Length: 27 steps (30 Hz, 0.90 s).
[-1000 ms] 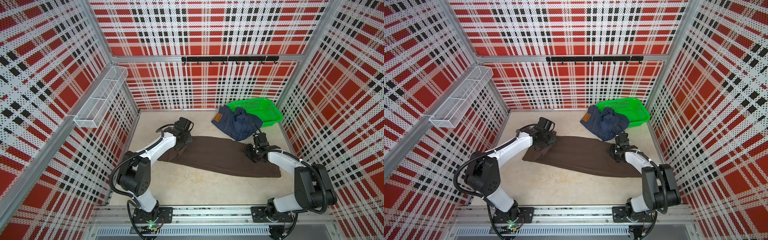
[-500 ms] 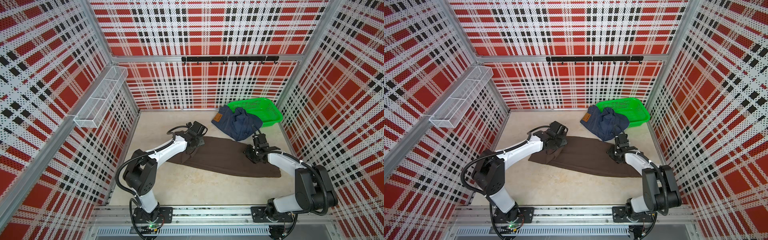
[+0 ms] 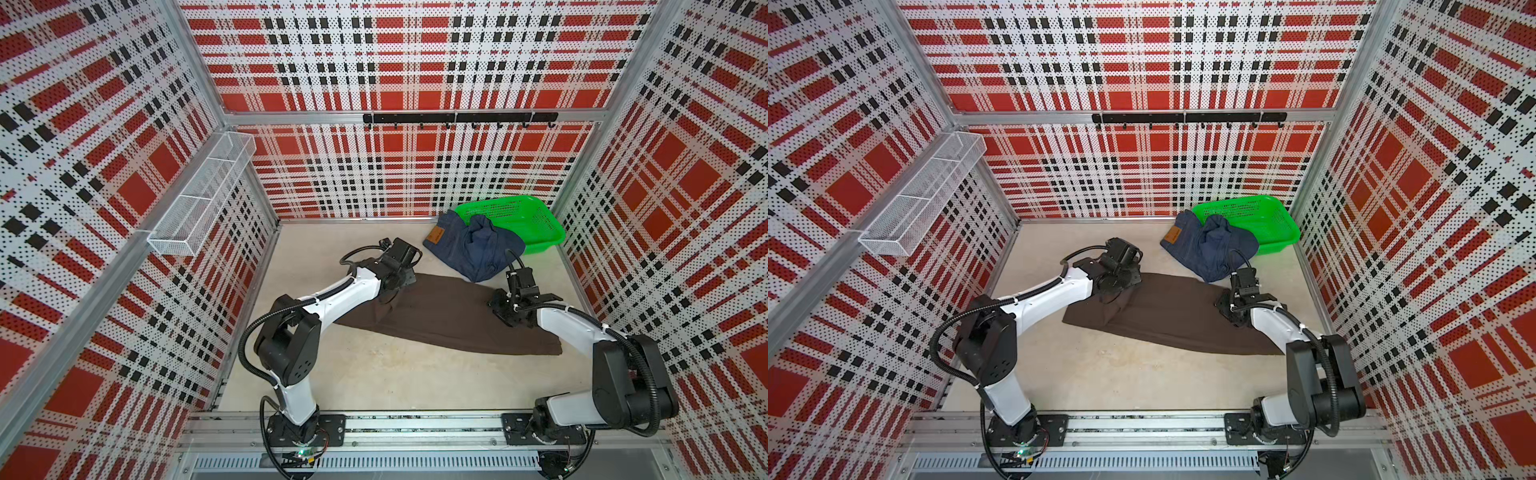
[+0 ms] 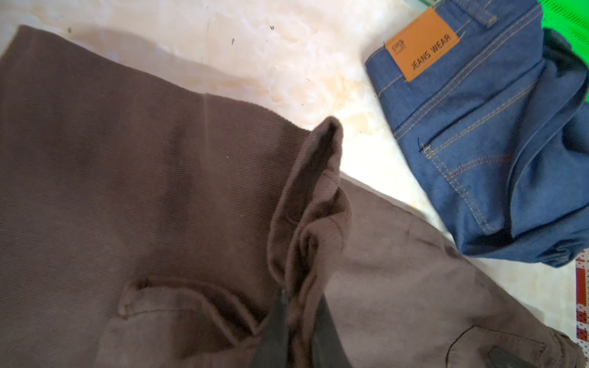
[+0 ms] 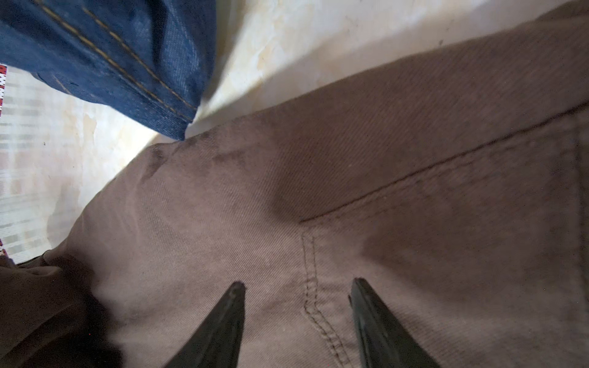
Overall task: Fold and stack the trousers
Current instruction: Fold the trousers at the center of the table.
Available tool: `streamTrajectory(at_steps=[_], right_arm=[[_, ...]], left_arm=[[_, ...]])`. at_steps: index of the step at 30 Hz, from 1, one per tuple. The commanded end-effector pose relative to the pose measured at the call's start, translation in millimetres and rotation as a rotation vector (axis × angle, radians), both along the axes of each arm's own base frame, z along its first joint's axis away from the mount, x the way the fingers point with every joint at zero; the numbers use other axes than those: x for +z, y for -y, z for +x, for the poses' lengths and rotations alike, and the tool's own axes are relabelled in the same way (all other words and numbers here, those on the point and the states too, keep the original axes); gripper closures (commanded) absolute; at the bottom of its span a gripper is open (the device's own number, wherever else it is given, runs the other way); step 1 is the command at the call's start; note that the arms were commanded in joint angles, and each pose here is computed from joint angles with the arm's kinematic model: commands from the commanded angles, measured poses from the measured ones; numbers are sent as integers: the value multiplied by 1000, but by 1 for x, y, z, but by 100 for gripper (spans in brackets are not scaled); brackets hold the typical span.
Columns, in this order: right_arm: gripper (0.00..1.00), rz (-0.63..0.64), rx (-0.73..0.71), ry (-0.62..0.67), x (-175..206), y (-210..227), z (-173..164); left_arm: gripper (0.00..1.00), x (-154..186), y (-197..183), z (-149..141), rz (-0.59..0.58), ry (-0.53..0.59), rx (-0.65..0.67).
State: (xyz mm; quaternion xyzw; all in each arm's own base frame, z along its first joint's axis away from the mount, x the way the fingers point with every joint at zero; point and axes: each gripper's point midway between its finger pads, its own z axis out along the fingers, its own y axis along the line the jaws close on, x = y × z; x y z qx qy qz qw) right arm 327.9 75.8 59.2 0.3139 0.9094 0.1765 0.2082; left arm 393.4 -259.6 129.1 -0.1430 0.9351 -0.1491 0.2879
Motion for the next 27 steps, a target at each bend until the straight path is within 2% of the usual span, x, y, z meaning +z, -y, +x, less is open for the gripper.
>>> streamTrajectory(at_steps=[1, 5, 12, 22, 27], right_arm=[[43, -8, -4, 1, 1, 0, -3], [43, -11, -4, 0, 1, 0, -3], [43, -7, -4, -4, -1, -1, -1], [43, -9, -2, -5, 0, -1, -1], [43, -12, -1, -3, 0, -1, -1]], left_arm=[[100, -26, 14, -11, 3, -52, -48], [100, -35, 22, -20, 0, -79, -80], [100, -31, 41, -26, -25, -81, -118], [100, -41, 55, -25, -23, -90, -138], [98, -35, 59, -23, -33, -77, -146]])
